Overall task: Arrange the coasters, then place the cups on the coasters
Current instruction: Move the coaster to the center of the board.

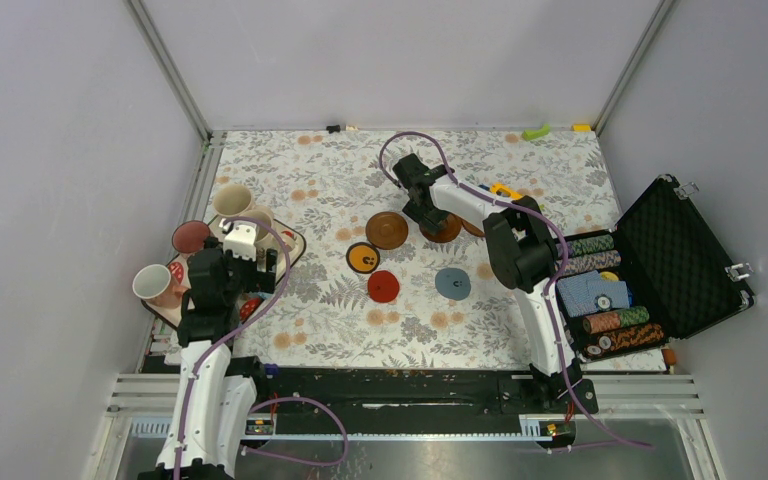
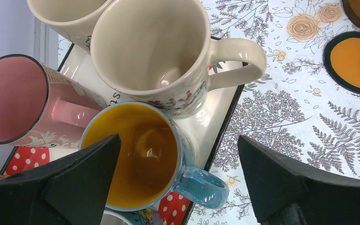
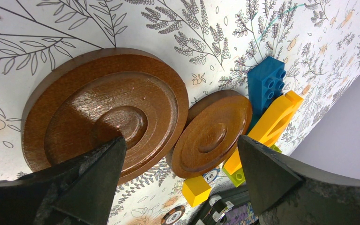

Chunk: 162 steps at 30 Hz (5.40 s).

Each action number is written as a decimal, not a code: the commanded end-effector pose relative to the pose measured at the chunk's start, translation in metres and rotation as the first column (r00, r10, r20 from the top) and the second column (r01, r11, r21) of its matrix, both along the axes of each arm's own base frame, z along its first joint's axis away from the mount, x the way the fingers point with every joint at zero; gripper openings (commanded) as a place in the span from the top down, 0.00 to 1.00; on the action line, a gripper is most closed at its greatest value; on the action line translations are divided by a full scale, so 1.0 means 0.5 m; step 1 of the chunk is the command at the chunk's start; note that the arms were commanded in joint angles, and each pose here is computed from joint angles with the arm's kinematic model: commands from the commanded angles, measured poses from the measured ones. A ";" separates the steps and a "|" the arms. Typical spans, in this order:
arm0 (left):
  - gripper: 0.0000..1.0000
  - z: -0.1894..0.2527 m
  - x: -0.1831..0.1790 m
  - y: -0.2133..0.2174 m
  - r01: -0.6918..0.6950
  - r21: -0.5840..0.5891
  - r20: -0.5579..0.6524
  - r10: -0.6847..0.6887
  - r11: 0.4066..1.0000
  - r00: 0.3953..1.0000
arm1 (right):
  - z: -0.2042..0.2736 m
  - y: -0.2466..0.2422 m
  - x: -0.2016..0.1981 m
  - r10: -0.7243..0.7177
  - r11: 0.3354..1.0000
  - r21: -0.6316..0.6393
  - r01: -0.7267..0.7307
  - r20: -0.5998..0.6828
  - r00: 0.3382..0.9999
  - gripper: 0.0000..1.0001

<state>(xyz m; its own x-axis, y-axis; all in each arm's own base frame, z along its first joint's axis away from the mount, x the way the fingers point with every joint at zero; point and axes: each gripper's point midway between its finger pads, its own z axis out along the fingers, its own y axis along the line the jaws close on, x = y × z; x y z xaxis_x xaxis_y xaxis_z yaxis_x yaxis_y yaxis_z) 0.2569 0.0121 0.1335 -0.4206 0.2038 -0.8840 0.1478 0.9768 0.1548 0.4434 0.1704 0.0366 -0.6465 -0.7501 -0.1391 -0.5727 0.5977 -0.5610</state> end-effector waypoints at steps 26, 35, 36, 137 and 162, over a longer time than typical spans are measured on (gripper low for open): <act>0.01 0.035 0.019 0.007 -0.012 0.008 0.064 0.012 1.000 0.998 | -0.037 0.032 -0.044 0.020 0.998 0.058 -0.012 -0.128 0.992 0.03; 0.01 0.039 0.018 -0.002 0.012 0.001 0.064 -0.012 1.000 0.998 | -0.039 0.017 -0.044 0.020 1.000 0.018 -0.018 -0.121 0.993 0.02; 0.01 0.040 0.019 0.001 0.006 0.002 0.069 -0.006 1.000 0.998 | -0.041 0.018 -0.045 0.024 1.000 0.022 -0.022 -0.120 0.992 0.02; 0.01 0.062 0.019 0.024 -0.086 -0.010 0.152 0.086 0.996 0.985 | -0.018 0.026 -0.309 0.273 0.921 0.342 -0.186 -0.226 0.935 0.00; 0.01 0.066 0.015 0.020 -0.074 -0.011 0.157 0.075 0.997 0.985 | -0.032 -0.015 -0.294 0.296 0.951 0.165 -0.263 -0.228 0.928 0.00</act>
